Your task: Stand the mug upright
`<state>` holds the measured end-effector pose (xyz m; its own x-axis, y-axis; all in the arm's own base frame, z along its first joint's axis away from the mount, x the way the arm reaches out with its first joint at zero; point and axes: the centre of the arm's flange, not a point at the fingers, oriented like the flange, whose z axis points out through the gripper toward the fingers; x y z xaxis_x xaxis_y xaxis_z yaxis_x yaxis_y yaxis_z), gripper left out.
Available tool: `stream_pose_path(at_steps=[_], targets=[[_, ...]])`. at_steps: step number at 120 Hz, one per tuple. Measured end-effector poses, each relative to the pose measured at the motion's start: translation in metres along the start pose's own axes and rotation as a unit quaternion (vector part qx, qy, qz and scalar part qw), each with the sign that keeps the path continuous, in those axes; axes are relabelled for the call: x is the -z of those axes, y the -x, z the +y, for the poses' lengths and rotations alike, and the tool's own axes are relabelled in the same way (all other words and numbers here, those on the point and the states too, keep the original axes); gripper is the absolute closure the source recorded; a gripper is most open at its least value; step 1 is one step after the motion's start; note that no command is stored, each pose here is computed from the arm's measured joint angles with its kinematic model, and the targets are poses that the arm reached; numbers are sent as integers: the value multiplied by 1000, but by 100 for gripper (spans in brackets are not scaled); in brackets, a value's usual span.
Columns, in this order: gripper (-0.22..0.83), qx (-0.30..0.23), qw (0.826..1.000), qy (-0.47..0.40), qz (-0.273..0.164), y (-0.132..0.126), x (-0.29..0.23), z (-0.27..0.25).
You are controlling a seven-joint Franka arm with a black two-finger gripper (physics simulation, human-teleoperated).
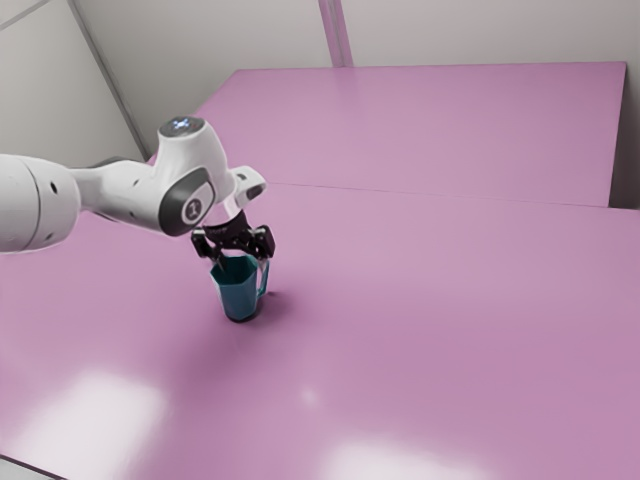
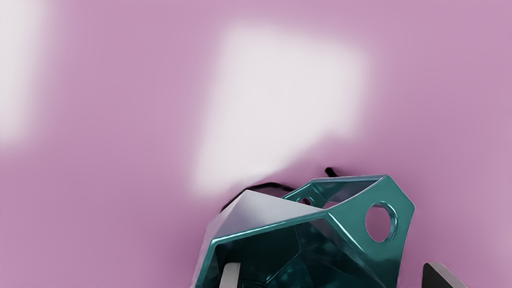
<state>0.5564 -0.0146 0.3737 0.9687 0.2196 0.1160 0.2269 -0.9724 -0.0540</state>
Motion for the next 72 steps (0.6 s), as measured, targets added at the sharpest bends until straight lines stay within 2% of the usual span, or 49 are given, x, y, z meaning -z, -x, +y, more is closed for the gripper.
stream_pose_path(at_steps=[20,39,72], targets=[[6,-4,1000,6,15,1,41,5],[3,-17,999,8,33,-21,101,16],[1,-48,999,0,18,-25,172,26]])
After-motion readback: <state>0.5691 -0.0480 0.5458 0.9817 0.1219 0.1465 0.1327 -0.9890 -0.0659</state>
